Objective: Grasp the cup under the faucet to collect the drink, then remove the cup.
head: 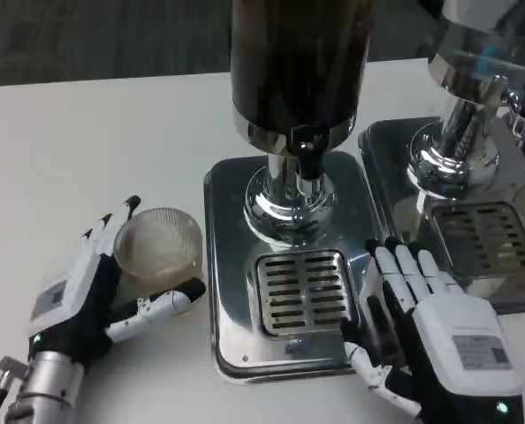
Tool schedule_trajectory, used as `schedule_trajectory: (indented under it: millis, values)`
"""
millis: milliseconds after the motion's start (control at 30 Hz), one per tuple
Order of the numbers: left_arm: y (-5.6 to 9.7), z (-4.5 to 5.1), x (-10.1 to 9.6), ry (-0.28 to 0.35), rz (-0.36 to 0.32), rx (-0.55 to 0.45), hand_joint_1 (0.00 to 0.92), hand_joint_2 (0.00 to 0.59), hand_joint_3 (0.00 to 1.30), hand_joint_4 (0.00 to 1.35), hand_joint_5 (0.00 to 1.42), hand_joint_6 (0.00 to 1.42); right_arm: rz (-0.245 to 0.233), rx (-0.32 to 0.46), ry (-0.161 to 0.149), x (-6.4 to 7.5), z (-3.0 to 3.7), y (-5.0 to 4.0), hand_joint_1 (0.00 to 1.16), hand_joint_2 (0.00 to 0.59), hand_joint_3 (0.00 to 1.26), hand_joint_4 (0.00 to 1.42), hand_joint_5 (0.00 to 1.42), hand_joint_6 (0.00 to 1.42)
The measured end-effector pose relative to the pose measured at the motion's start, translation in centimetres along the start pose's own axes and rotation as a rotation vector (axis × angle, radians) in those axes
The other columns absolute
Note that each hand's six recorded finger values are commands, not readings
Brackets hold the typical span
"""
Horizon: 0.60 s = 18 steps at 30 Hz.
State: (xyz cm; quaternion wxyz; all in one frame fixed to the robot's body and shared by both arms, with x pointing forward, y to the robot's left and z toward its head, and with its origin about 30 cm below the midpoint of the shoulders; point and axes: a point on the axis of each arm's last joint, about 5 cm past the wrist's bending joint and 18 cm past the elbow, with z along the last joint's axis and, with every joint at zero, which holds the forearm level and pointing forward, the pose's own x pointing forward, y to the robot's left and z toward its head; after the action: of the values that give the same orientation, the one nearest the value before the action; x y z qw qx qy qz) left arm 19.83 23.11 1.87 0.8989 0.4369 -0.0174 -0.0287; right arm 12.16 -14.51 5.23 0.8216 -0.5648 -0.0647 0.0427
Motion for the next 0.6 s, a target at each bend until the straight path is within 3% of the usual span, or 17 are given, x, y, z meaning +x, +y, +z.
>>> schedule_trajectory:
  millis: [167,300,367,500,600]
  values:
    - [-0.11,0.13,0.27,-0.001,0.004,-0.007,0.149,0.000,0.00,0.00,0.06,0.04,0.003,0.006,0.008,-0.18,0.11,0.11,0.22,0.433,0.04,0.00,0.00,0.11]
    - [-0.37,0.23,0.29,-0.002,0.012,-0.018,0.188,0.011,0.00,0.00,0.17,0.15,0.006,0.010,0.015,-0.43,0.17,0.17,0.22,0.434,0.04,0.00,0.00,0.11]
    - [-0.40,0.31,0.35,-0.010,0.019,-0.021,0.214,0.025,0.00,0.13,0.29,0.24,0.005,0.012,0.017,-0.48,0.23,0.17,0.23,0.430,0.05,0.00,0.00,0.12]
    - [-0.64,0.51,0.31,-0.030,0.077,-0.033,0.320,0.043,0.16,0.37,0.56,0.62,0.003,0.015,0.020,-0.48,0.31,0.18,0.24,0.430,0.06,0.00,0.00,0.13]
    - [-0.72,0.57,0.24,-0.042,0.107,-0.037,0.345,0.046,0.23,0.45,0.65,0.74,0.002,0.016,0.024,-0.48,0.30,0.18,0.24,0.430,0.06,0.00,0.00,0.13]
